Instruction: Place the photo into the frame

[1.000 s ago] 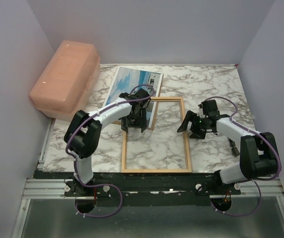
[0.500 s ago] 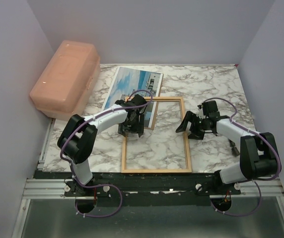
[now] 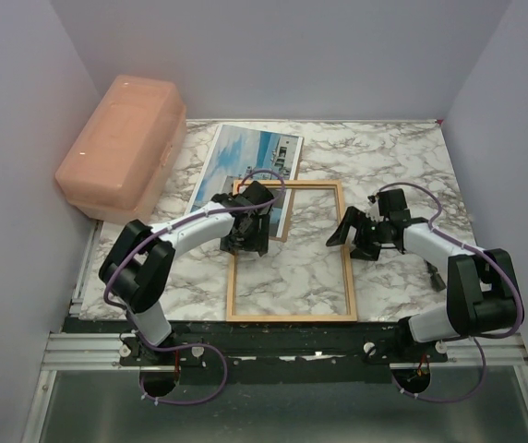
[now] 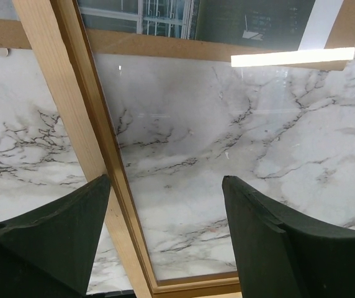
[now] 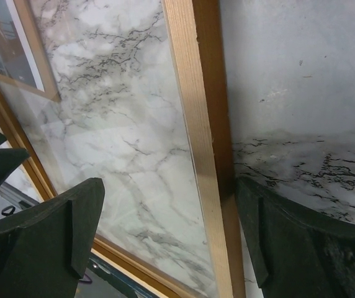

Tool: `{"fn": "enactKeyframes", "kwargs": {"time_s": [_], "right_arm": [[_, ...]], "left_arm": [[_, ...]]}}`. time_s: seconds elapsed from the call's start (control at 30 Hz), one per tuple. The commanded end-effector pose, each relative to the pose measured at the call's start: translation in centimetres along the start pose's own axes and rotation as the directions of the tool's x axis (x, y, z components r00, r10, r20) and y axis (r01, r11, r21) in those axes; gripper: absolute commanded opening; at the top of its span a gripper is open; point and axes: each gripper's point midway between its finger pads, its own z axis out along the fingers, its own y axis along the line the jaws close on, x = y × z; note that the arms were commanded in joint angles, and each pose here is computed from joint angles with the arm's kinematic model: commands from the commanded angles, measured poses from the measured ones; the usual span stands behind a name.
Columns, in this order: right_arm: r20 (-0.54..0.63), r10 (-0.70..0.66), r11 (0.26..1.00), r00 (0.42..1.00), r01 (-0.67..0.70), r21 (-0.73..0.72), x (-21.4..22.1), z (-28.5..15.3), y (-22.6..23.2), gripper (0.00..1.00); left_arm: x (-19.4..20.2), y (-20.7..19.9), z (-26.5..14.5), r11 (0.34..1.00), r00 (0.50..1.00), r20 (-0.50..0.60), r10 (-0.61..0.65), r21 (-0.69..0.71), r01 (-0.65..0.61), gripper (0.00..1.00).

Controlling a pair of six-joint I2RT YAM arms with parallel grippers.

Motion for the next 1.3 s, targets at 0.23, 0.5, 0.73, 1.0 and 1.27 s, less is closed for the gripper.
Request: {"fn": "enactKeyframes", "kwargs": {"time_s": [0.23,0.5,0.73,1.0,1.27], "right_arm": [[-0.090,0.041,0.998,0.995,-0.038,0.044,3.6,1.1,-2.4,0.95],[-0.100,0.049,0.998,0.994,-0.044,0.048,4.1,1.1,-2.7,0.95],[-0.095,0.049,0.998,0.994,-0.045,0.041,4.1,0.8,-2.4,0.96],[-0.113,0.049,0.999,0.992,-0.049,0.007,4.5,0.8,-1.9,0.96],[-0.127,0.052,0.996,0.991,-0.060,-0.066,4.9,0.6,-0.3,0.95]], "left_arm": [[-1.5,-3.3,-2.5,0.981,0.974,0.223,-0.041,0.194,-0.003,0.79],[-0.2,-0.1,0.6,0.999,0.992,0.120,-0.035,-0.037,0.040,0.79],[0.8,2.2,2.1,0.986,0.998,0.063,-0.014,-0.165,0.024,0.79],[1.5,-0.8,3.0,1.000,1.000,0.015,-0.002,-0.003,0.002,0.79],[1.8,-6.5,1.9,0.952,1.000,-0.015,0.014,0.307,-0.008,0.79]]}}
